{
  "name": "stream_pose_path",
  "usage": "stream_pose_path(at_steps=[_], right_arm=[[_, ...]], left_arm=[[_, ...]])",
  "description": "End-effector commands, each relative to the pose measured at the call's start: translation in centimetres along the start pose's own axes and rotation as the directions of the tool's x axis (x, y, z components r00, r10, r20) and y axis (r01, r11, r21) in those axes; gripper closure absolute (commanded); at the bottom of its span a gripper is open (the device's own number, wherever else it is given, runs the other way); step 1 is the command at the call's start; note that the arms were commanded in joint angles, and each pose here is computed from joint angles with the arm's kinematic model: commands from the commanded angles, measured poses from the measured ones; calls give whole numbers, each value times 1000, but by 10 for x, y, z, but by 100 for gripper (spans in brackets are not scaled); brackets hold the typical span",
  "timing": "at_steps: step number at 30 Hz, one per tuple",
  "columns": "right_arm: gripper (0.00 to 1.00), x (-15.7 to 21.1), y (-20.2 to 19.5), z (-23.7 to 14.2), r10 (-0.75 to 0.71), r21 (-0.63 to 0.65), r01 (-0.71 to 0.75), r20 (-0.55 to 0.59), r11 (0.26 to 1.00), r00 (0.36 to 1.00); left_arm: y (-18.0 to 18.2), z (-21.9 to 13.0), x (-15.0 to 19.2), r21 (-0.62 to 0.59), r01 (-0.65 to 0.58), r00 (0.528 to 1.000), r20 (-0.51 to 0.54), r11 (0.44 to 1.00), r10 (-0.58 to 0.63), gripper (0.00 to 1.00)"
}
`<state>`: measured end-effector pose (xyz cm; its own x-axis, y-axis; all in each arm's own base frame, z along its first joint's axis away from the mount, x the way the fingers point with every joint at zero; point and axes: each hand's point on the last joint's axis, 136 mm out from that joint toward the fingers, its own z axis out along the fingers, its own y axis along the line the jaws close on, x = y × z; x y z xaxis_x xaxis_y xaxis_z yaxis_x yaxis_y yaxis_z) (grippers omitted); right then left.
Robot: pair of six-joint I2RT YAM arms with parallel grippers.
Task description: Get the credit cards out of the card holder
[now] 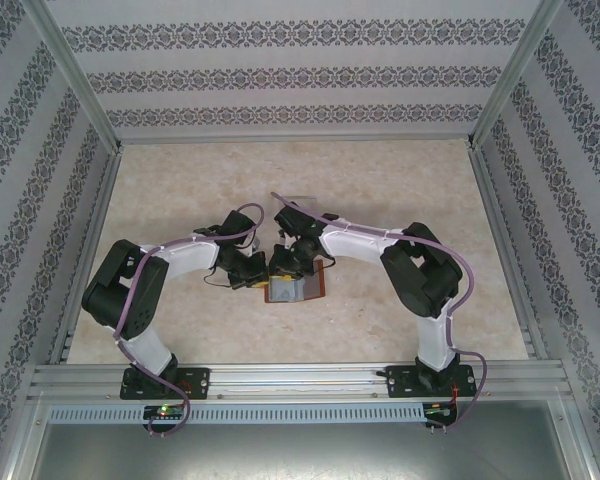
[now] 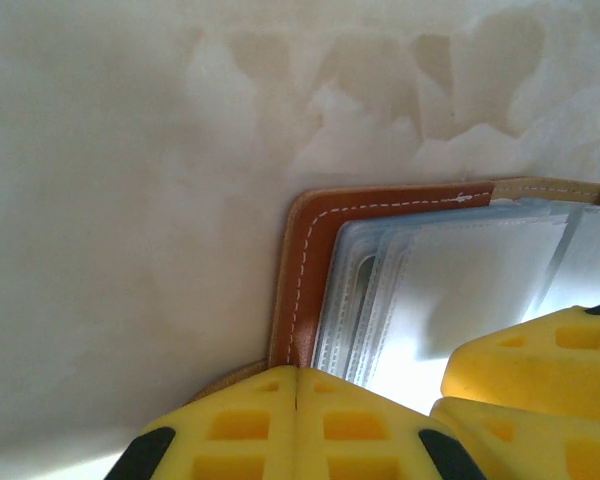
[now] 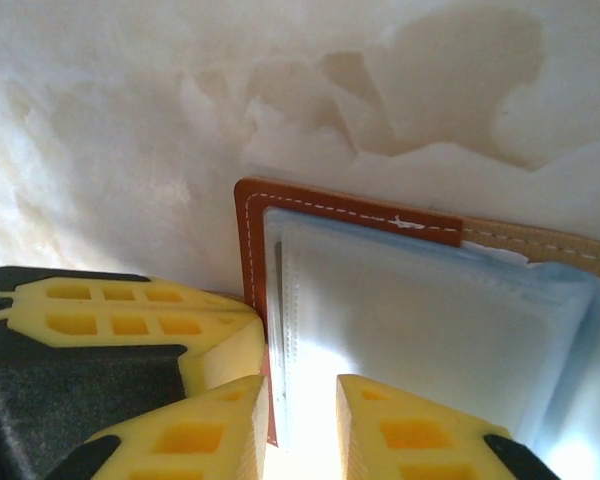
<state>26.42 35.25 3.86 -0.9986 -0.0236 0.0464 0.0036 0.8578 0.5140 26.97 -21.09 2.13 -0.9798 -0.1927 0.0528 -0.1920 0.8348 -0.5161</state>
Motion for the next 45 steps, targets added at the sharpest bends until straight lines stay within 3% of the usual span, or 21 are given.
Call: stream_pose_path(at_steps=[1, 29, 45], right_arm=[[72, 4, -8, 4, -3, 68, 3, -11, 998, 1000], [48, 8, -34, -8, -47, 270, 45, 0, 962, 999], [43, 7, -43, -25, -75, 352, 65, 16, 934, 997]], left_arm=[[3, 6, 6, -4, 0, 1000, -14, 1000, 0, 100], [2, 7, 5, 0, -3, 1000, -15, 1000, 3, 100], [2, 10, 4, -3, -1, 1000, -22, 1000, 1, 100]])
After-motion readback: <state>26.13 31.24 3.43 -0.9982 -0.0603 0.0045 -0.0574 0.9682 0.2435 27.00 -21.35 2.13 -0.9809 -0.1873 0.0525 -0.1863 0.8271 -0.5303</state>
